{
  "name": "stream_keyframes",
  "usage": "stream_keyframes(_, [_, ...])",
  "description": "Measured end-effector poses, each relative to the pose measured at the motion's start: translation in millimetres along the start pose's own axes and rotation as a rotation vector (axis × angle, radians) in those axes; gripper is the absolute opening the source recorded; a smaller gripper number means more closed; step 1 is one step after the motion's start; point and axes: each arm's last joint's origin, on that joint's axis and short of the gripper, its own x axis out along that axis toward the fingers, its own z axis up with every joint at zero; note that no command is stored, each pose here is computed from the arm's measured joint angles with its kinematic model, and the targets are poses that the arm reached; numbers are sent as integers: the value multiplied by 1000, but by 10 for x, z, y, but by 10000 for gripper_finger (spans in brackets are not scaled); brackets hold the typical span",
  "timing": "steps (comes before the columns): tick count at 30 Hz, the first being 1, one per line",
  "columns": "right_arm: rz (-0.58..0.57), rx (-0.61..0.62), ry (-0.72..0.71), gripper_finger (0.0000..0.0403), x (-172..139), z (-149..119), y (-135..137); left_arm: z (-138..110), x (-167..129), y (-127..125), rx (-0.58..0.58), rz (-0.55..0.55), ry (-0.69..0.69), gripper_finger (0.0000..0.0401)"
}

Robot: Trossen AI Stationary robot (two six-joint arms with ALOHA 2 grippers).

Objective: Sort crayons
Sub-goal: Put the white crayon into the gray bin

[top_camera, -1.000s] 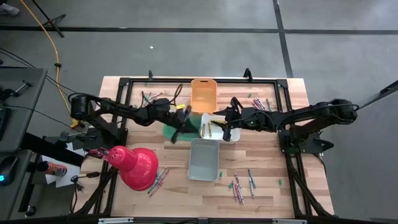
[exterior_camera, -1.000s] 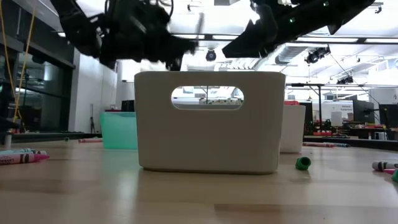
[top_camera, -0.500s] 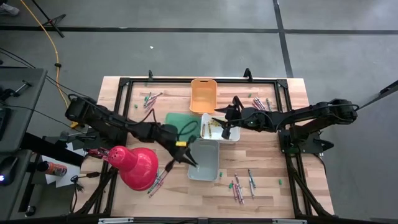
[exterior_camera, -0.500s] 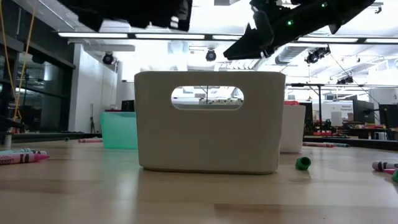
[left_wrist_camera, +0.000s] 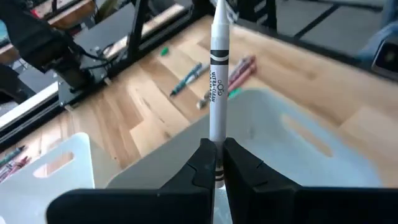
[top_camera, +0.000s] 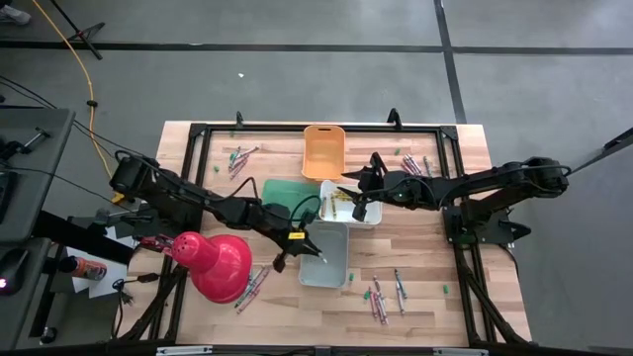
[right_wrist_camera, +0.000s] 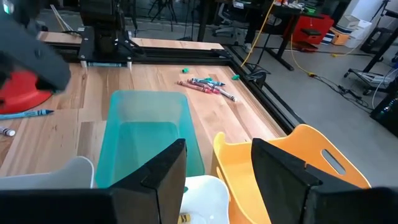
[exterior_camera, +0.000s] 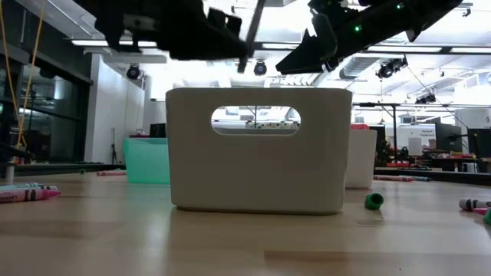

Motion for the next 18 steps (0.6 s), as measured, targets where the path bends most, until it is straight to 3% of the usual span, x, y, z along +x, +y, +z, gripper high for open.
stream_keyframes(14, [3,-1,4,177,0,-4,1,-92,116,-17,22,22,23,52])
stream_keyframes(18, [3,-1,4,177,0,-4,1,-98,115,-6,18,71,50,71])
